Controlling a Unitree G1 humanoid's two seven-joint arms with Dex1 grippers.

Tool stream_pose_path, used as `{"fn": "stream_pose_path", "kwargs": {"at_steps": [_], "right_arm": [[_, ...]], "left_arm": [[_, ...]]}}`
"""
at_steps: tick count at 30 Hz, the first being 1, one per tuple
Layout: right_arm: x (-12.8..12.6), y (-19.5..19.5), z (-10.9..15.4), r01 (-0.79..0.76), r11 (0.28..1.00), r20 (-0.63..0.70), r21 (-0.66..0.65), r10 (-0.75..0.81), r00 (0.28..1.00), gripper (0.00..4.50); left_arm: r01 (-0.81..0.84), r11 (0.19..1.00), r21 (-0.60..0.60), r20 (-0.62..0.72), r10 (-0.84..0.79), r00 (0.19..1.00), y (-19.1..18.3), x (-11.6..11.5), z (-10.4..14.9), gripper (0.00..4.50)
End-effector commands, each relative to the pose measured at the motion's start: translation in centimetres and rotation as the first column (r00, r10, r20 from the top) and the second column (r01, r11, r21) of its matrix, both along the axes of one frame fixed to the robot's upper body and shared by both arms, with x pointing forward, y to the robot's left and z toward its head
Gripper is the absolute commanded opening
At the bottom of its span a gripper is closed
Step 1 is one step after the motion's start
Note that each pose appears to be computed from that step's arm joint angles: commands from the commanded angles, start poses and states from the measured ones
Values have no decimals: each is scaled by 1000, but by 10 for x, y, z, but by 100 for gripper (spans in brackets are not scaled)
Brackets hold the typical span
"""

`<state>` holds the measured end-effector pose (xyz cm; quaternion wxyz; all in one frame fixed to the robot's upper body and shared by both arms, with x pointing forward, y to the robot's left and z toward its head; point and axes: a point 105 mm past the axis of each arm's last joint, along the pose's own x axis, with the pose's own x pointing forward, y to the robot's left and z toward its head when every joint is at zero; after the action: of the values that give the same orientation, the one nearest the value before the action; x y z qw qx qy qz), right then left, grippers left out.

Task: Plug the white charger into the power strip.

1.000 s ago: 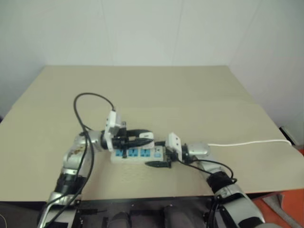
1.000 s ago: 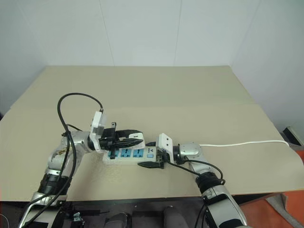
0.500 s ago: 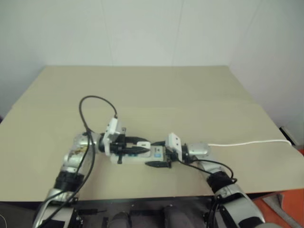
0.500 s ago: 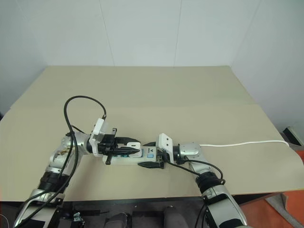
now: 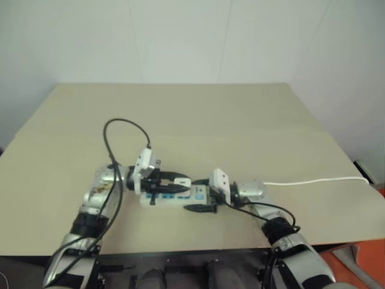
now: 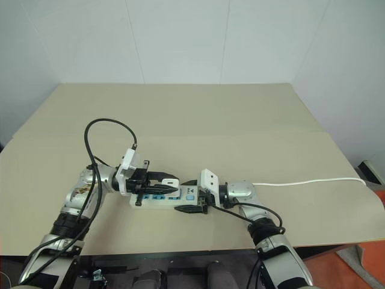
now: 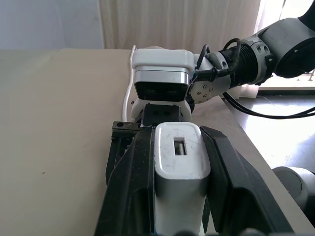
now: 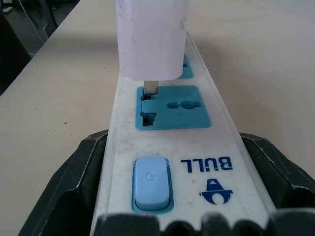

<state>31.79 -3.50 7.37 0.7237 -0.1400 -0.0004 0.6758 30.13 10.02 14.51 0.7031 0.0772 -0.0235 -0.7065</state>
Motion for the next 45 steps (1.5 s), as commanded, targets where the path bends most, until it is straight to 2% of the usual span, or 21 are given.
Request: {"fn": "stream_pose_path", "kwargs": {"at_steps": [1, 23, 34, 45], "right_arm": [[-7, -2, -17, -13, 999, -49, -49, 10, 999, 347], [-6, -2, -17, -15, 999, -50, -50, 12, 999, 347], [-6, -3, -17, -13, 998, -49, -54, 11, 999, 347], [-6, -3, -17, -15, 998, -50, -54, 12, 999, 347]], "left_arm": [[9, 1000, -9, 40, -9, 999, -1, 1, 8, 101], [6, 1000, -5, 55, -6, 998, -7, 8, 8, 101], [71, 997, 41, 50, -73, 996, -9, -3, -5, 101], [53, 996, 69, 50, -57, 997, -4, 1, -10, 101]]}}
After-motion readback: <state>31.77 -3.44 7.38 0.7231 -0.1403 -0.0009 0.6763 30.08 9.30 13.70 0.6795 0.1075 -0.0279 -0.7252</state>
